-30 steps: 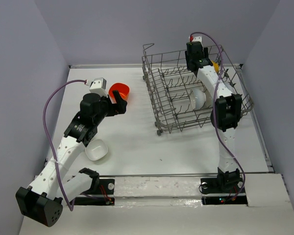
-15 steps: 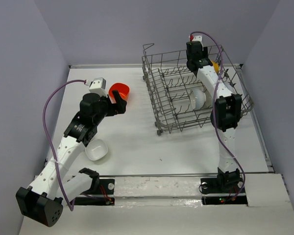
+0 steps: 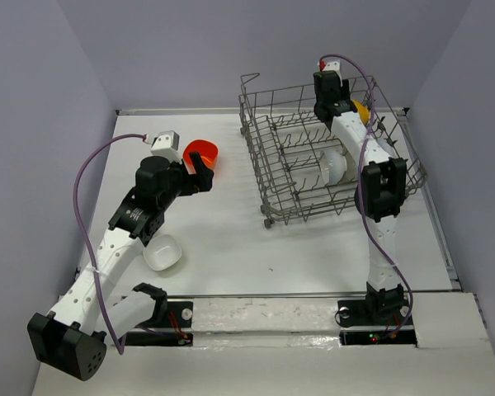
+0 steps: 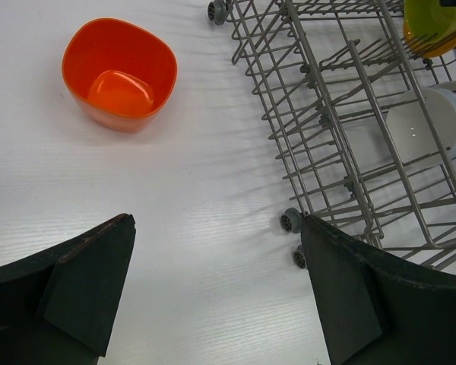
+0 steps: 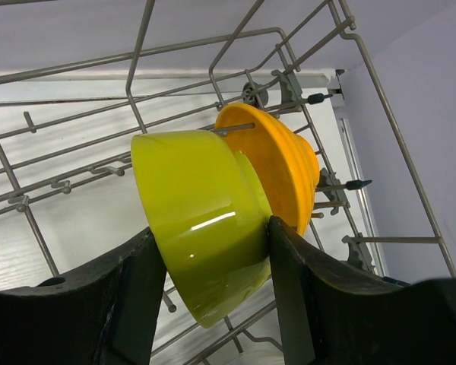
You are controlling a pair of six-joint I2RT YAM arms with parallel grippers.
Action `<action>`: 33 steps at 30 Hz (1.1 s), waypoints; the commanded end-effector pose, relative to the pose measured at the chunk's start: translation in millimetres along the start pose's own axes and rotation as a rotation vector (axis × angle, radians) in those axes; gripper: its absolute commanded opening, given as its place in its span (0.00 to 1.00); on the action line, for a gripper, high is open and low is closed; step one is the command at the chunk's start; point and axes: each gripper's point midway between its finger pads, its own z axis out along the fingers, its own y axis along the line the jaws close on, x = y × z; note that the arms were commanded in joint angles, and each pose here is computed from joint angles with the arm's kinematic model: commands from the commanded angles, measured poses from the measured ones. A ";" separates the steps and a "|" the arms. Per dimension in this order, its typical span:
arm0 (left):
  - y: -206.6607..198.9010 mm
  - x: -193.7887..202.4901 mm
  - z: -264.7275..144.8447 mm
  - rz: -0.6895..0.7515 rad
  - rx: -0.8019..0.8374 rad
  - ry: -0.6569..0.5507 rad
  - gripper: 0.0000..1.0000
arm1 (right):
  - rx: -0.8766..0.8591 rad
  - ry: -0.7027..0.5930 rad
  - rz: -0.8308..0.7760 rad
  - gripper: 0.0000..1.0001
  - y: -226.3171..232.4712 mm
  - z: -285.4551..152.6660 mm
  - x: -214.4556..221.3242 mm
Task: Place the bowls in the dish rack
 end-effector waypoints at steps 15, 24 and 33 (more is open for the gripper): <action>0.6 -6.3 4.0 -0.004 0.008 -0.032 0.99 | -0.056 0.062 0.004 0.38 21.6 13.1 36.4; -3.3 -4.6 3.9 -0.008 0.033 -0.021 0.99 | -0.030 0.028 0.031 0.59 9.1 4.5 17.5; -2.6 -5.0 3.8 -0.009 0.033 -0.023 0.99 | 0.003 -0.005 0.054 0.70 -9.1 -9.9 -1.2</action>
